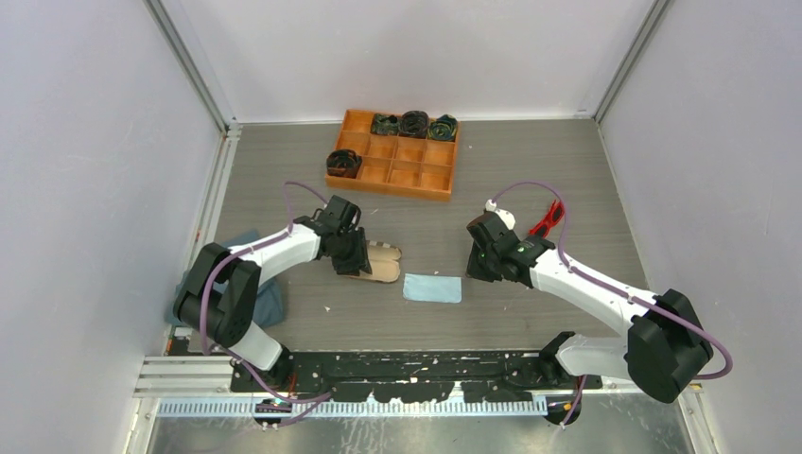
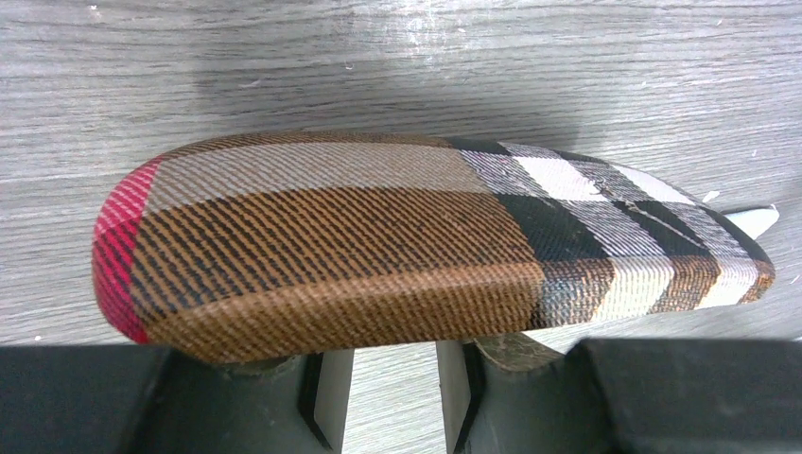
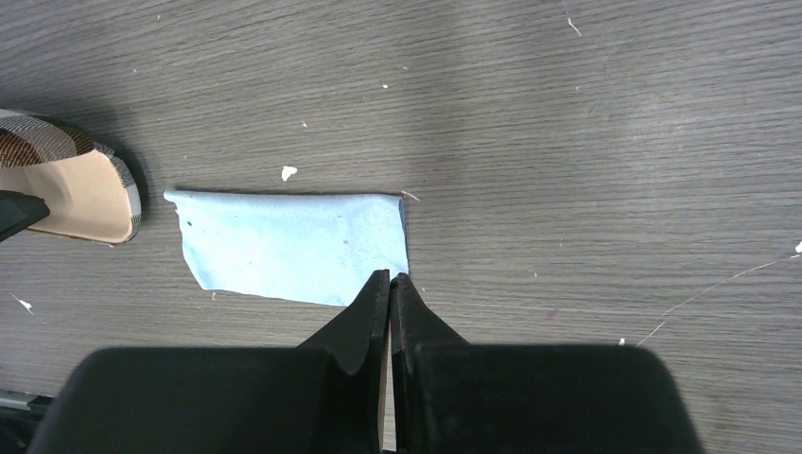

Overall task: Organize the sunglasses
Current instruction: Adjust the sunglasses case at the center of the board.

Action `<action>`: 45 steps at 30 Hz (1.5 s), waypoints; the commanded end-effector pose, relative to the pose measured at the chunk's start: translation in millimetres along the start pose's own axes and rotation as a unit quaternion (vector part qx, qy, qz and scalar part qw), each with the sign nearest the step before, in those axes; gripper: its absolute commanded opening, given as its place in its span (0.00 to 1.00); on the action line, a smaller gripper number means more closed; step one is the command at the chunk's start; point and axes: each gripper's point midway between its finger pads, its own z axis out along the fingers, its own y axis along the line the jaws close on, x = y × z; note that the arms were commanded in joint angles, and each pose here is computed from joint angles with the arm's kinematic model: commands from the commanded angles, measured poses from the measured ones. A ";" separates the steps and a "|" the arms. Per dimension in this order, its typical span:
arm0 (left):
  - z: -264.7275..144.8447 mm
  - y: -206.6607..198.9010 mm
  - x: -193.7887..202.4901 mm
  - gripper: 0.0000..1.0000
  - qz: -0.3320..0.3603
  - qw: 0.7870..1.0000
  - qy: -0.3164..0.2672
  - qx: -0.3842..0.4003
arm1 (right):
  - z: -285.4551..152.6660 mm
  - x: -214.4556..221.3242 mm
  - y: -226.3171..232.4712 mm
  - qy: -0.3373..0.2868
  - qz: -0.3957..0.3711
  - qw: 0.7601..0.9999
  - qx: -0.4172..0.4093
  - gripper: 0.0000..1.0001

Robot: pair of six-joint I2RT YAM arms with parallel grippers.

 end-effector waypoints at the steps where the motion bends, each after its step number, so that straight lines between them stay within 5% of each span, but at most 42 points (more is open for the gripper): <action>1: -6.0 -9.0 -8.1 0.36 0.009 1.000 -0.013 0.013 | -7.1 -14.0 8.4 -0.026 0.011 0.999 -0.016 0.07; 45: -68.5 -44.9 -33.9 0.39 0.008 0.994 -0.078 0.075 | -9.4 -15.5 9.8 -0.029 0.012 0.999 -0.020 0.07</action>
